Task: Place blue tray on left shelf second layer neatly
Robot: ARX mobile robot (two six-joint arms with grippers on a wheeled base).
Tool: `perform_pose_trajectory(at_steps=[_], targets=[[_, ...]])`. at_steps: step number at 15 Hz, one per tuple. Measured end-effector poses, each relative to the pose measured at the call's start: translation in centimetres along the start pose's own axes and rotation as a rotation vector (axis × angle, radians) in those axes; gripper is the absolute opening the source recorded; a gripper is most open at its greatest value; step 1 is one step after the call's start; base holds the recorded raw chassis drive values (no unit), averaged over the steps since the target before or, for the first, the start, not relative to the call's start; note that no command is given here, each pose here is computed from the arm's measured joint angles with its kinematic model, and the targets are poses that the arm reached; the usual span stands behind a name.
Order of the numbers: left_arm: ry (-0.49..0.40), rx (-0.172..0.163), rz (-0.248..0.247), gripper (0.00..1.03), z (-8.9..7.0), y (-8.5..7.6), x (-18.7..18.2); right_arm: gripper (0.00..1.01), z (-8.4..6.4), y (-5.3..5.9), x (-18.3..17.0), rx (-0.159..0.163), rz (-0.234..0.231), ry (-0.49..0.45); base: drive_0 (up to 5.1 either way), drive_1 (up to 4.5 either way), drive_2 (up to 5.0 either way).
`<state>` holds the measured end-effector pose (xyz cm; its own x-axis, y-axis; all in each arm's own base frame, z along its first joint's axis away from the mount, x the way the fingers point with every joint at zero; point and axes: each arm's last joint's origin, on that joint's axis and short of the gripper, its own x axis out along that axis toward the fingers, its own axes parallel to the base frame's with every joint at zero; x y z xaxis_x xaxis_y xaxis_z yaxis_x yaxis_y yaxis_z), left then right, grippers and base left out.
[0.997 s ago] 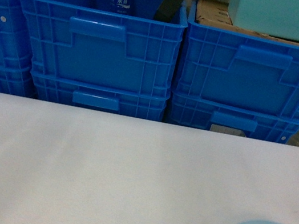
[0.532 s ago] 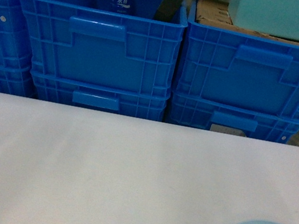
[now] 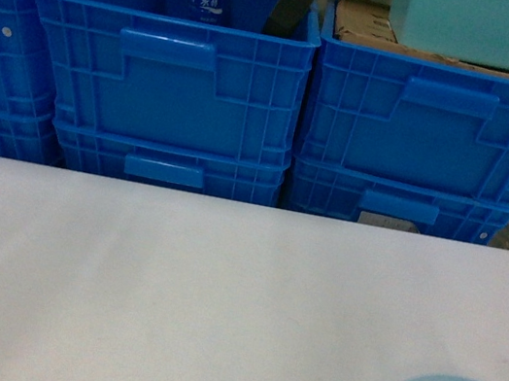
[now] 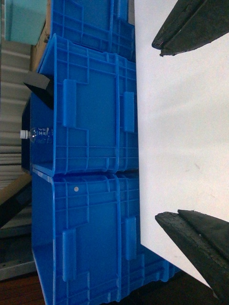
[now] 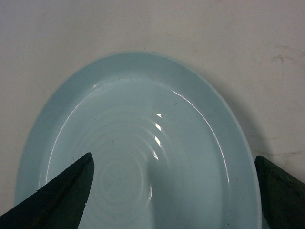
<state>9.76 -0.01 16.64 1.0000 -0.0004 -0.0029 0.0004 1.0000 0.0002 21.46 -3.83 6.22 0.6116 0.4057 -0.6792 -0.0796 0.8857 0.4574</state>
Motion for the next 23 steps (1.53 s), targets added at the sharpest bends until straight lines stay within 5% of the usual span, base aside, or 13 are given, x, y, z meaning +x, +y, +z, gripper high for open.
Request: perform_pose_trajectory(at_steps=[4,8,10,14,16,17,19,21,22,23], targets=[[0.000,0.000,0.000,0.98,0.0,0.0,0.0,0.94,-0.9,-0.2,0.3,-0.021,-0.013,0.009,0.0,0.00,0.0],[0.000,0.000,0.000,0.98,0.0,0.0,0.0,0.49,-1.7,-1.8,0.3,-0.049,-0.039,0.001,0.0,0.00,0.0],[0.000,0.000,0.000,0.98,0.0,0.0,0.0,0.04,-1.9,-2.9,0.4,-0.034,-0.059,-0.004,0.0,0.00,0.0],[0.000,0.000,0.000,0.98,0.0,0.0,0.0,0.02,-1.1,-2.8,0.4,-0.026,-0.035,-0.003,0.0,0.00,0.0],[0.000,0.000,0.000,0.98,0.0,0.0,0.0,0.02,0.5,-1.2,0.4,-0.027,-0.024,-0.008,0.0,0.00,0.0],[0.000,0.000,0.000,0.98,0.0,0.0,0.0,0.02,2.2,0.8,0.1,-0.050,-0.012,-0.046,0.0,0.00,0.0],[0.000,0.000,0.000,0.98,0.0,0.0,0.0,0.02,8.3,6.1,-2.5,-0.229,-0.026,-0.306,0.0,0.00,0.0],[0.000,0.000,0.000,0.98,0.0,0.0,0.0,0.02,8.8,9.7,-4.3,-0.358,-0.098,-0.458,0.0,0.00,0.0],[0.000,0.000,0.000,0.98,0.0,0.0,0.0,0.02,7.9,11.5,-5.4,-0.437,-0.150,-0.523,0.0,0.00,0.0],[0.000,0.000,0.000,0.98,0.0,0.0,0.0,0.02,7.2,12.4,-6.5,-0.478,-0.193,-0.585,0.0,0.00,0.0]])
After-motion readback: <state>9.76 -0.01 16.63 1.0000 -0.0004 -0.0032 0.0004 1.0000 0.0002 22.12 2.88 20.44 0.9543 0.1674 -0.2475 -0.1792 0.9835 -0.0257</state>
